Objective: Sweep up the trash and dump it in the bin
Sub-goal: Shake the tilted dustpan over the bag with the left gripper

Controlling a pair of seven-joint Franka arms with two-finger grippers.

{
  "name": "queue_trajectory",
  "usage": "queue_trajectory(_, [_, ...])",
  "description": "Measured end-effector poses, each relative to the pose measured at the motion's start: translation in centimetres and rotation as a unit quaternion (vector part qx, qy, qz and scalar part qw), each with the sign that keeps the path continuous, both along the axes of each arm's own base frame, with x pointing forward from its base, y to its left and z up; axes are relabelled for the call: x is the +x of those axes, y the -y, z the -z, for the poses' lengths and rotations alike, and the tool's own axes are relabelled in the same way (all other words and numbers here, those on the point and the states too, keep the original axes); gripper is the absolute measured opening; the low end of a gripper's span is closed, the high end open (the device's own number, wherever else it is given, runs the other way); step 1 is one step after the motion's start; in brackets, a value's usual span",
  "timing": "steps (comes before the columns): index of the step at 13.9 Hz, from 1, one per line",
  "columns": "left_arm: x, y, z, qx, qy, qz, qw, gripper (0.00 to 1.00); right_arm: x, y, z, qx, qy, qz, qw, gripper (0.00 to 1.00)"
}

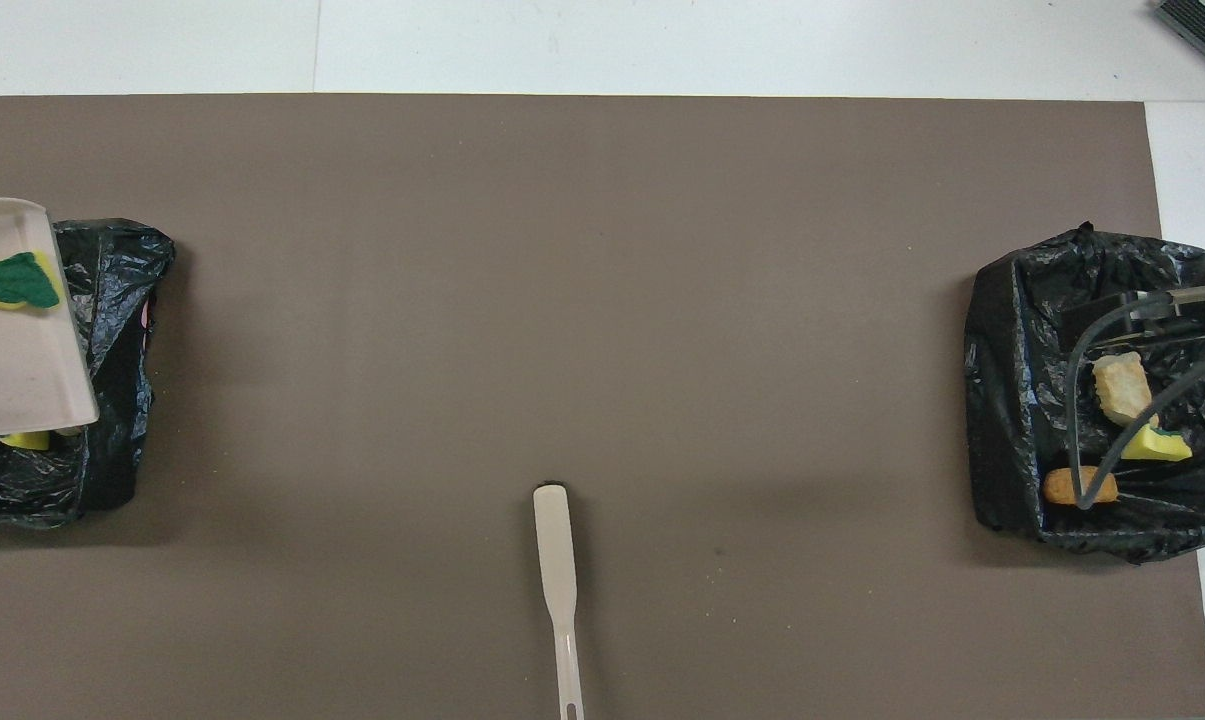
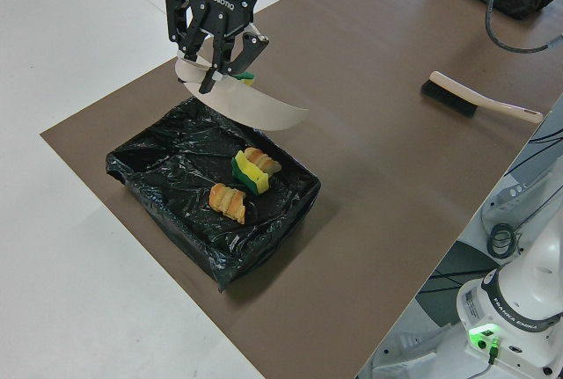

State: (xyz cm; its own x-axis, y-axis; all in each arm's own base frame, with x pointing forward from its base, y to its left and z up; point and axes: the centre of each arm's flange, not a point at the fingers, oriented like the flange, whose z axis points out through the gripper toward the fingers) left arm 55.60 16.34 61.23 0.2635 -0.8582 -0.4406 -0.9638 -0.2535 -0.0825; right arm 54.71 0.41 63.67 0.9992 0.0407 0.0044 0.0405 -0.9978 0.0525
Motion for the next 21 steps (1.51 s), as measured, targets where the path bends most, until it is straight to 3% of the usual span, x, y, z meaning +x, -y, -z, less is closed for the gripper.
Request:
queue_trajectory(4, [-1.5,9.6,2.5,-0.053,0.011,-0.126,0.991,0.32,-0.9,-0.6,-0.7,0.012,0.003,0.010,1.000,1.00])
queue_trajectory(7, [-2.6,17.4,4.9,-0.078,0.024,-0.209,0.974,0.32,-1.0,-1.0,-0.5,0.013,0.000,0.009,1.000,1.00])
queue_trajectory(9, [-3.0,19.0,5.7,-0.107,0.025,-0.268,0.957,0.32,-1.0,-1.4,-0.4,0.015,-0.001,0.022,1.000,1.00])
queue_trajectory(13, [-3.1,14.8,5.4,-0.124,0.034,-0.334,0.934,0.32,-1.1,-1.6,-0.4,0.019,-0.001,0.029,0.999,1.00])
queue_trajectory(16, [-3.7,7.6,4.7,-0.153,0.044,-0.384,0.909,0.32,-1.0,-1.4,-0.4,0.019,-0.001,0.031,0.999,1.00])
queue_trajectory(19, [-5.9,-2.1,3.9,-0.164,0.050,-0.371,0.913,0.32,-1.0,-1.2,-0.4,0.019,-0.001,0.033,0.999,1.00])
queue_trajectory(21, [-7.4,-6.4,3.8,-0.101,0.039,-0.347,0.932,0.32,-1.0,-1.2,-0.4,0.019,-0.001,0.033,0.999,1.00])
